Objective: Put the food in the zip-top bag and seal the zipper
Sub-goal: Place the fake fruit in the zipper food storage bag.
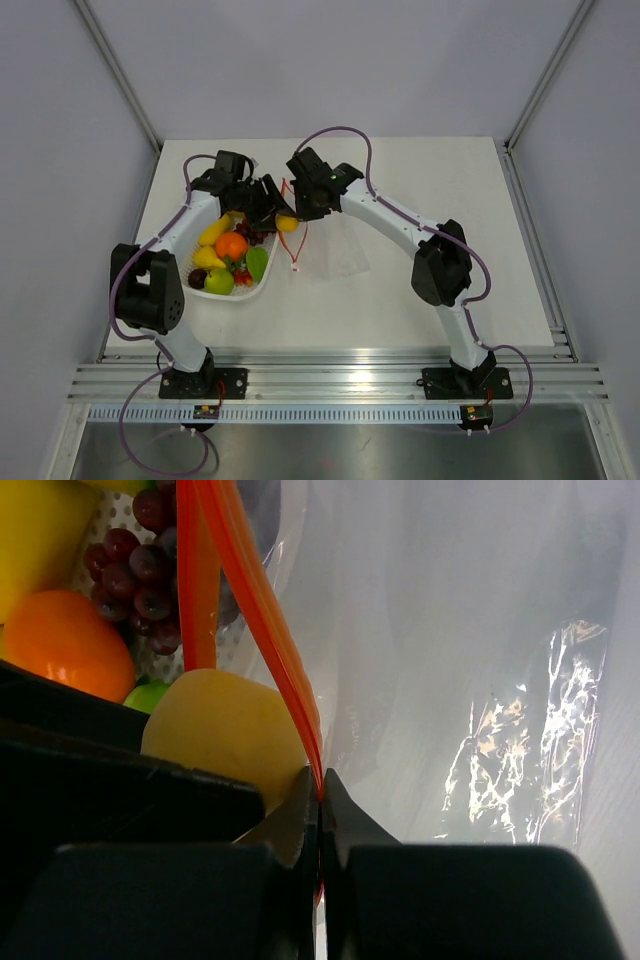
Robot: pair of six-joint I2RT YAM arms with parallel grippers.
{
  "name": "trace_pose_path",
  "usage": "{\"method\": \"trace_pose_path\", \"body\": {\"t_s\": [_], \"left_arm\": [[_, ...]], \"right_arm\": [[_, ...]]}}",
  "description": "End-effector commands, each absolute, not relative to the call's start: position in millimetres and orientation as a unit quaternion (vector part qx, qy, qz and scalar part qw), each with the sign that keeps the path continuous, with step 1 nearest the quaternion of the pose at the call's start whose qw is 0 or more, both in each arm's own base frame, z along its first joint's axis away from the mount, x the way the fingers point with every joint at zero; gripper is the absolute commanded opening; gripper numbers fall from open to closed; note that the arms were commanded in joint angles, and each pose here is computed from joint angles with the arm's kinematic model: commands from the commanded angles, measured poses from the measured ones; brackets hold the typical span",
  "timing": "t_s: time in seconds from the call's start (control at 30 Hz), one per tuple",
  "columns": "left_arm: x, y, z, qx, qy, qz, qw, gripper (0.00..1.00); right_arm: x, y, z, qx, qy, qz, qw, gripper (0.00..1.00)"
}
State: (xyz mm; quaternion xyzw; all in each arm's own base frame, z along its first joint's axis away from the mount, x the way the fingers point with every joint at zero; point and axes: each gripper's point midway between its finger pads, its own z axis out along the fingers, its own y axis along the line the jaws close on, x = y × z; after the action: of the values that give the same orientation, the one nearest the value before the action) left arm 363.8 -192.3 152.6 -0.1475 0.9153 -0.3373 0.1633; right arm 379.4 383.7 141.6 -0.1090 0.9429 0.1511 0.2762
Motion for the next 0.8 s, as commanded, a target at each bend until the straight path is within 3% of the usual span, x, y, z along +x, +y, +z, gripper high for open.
{"method": "trace_pose_path", "body": {"t_s": [0.0,0.13,0.27,0.3,0.43,0.6,0.77], "left_arm": [[376,-195,168,-0.136,0.912,-0.337,0.189,0.31],[377,-196,168,-0.133,0.916,-0.327,0.189,0.38],[378,-198,174,-0.126,0.915,-0.330,0.193,0.60],[378,-198,178,-0.124,0.914,-0.331,0.198,0.70],[376,-195,189,-0.110,0.914,-0.327,0.213,0.83],[370,-195,207,-0.092,0.910,-0.335,0.226,0.86],[359,-190,230,-0.078,0.905,-0.335,0.249,0.80]], "right_arm": [[369,405,200,-0.110,0.915,0.227,0.314,0.00],[367,408,203,-0.110,0.913,0.237,0.314,0.00],[367,410,204,-0.108,0.911,0.245,0.313,0.00],[367,410,203,-0.107,0.912,0.244,0.311,0.00],[368,406,202,-0.106,0.914,0.236,0.313,0.00],[372,397,203,-0.101,0.916,0.225,0.317,0.00],[380,385,212,-0.090,0.914,0.220,0.329,0.00]]}}
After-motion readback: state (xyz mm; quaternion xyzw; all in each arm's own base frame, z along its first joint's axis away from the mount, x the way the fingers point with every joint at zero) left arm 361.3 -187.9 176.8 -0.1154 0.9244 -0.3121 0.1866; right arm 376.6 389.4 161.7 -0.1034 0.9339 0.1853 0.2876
